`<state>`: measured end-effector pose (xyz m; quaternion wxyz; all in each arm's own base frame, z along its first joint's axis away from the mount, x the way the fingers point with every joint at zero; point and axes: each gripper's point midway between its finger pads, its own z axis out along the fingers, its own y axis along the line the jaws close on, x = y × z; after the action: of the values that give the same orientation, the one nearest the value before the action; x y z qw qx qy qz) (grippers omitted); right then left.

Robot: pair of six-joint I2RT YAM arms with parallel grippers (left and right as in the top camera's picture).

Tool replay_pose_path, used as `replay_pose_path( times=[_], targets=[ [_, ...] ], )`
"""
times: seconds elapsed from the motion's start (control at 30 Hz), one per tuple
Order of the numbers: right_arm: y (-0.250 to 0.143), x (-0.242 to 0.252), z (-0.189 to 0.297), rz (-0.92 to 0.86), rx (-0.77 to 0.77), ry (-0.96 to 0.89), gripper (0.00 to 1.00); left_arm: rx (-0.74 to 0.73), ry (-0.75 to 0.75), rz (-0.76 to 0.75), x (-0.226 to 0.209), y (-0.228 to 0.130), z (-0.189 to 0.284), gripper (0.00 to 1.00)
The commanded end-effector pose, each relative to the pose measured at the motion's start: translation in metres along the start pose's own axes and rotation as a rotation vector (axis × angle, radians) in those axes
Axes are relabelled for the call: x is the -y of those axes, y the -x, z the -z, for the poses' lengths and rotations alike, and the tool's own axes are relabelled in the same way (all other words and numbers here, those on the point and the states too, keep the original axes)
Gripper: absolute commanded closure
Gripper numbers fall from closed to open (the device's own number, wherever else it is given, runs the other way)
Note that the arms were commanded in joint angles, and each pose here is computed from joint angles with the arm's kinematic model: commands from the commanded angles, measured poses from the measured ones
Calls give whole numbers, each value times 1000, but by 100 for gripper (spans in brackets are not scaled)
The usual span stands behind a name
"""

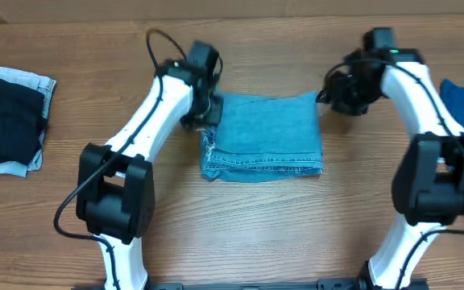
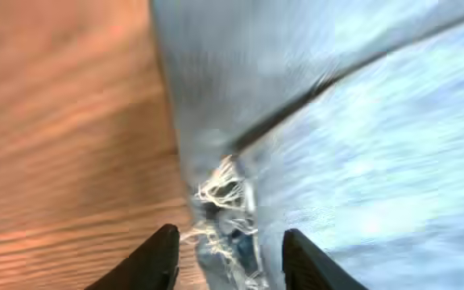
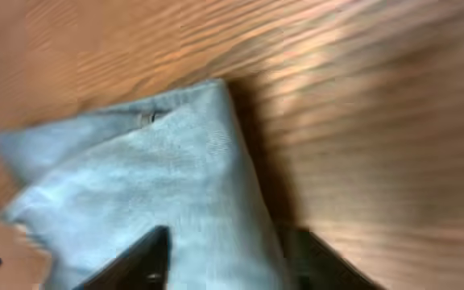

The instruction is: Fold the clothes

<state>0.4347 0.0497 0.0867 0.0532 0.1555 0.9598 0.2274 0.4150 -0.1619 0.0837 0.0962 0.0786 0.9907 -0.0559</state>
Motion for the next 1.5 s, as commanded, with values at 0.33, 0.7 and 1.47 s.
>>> replay_pose_path(
  times=[0.33, 0.7, 1.47],
  targets=[
    [-53, 26, -28, -11, -145, 63, 15, -3, -71, -86, 42, -2, 17, 52],
    [-77, 9, -63, 129, -136, 344, 19, -104, -14, -100, 39, -15, -33, 55],
    [-73, -27, -14, 152, -64, 447, 96, 31, -297, 277, 96, 19, 26, 66]
  ],
)
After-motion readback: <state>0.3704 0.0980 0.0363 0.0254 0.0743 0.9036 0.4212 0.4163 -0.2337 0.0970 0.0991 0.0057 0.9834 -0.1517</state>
